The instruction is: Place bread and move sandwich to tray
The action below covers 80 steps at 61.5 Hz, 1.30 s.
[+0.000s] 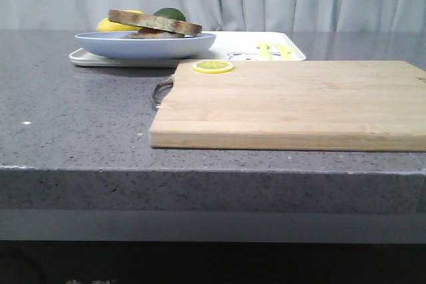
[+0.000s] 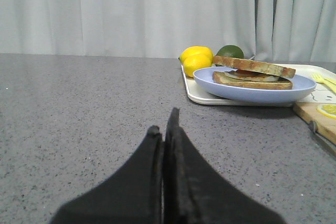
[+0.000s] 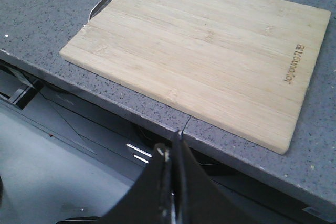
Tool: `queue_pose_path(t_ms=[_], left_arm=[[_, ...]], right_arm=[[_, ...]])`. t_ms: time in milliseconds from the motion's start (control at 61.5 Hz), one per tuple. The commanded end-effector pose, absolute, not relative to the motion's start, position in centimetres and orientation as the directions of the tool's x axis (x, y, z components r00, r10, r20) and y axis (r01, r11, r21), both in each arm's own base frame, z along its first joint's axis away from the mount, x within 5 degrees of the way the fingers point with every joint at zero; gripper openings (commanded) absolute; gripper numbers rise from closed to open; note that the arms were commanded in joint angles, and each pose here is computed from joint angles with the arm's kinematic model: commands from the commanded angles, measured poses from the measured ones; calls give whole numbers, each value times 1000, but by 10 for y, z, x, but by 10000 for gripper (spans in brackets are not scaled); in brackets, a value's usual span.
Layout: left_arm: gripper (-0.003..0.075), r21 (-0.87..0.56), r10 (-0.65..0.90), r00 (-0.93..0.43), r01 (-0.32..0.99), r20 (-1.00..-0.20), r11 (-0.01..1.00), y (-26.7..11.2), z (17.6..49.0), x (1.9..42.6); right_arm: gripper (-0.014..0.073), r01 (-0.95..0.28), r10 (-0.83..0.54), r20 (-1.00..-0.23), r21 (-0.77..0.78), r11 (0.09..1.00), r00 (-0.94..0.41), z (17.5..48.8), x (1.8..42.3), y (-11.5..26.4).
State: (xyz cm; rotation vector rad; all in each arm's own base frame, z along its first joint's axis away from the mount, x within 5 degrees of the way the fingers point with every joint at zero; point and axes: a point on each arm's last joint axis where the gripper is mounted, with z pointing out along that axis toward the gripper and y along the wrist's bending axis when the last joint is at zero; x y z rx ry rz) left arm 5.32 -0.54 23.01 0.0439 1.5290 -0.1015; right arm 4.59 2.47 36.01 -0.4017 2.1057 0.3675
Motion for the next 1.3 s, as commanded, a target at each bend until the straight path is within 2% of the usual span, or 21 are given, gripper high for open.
queue_pose_path(t_ms=[0,65,244,1284], left_arm=[[-20,-61,-76,198,83,-977,995,-3,232,51],[-20,-62,-78,233,77,-969,995,-3,224,52],[-20,-61,-73,156,83,-985,995,-4,218,53],[-20,-61,-68,155,52,-986,997,-2,217,53]], right_arm=[[-69,-424,-113,-884,102,900,-453,371,48,25],[-69,-424,-113,-884,102,900,-453,371,48,25],[-69,-424,-114,-883,102,900,-455,371,48,25],[-69,-404,-92,-891,107,909,-445,371,44,22]])
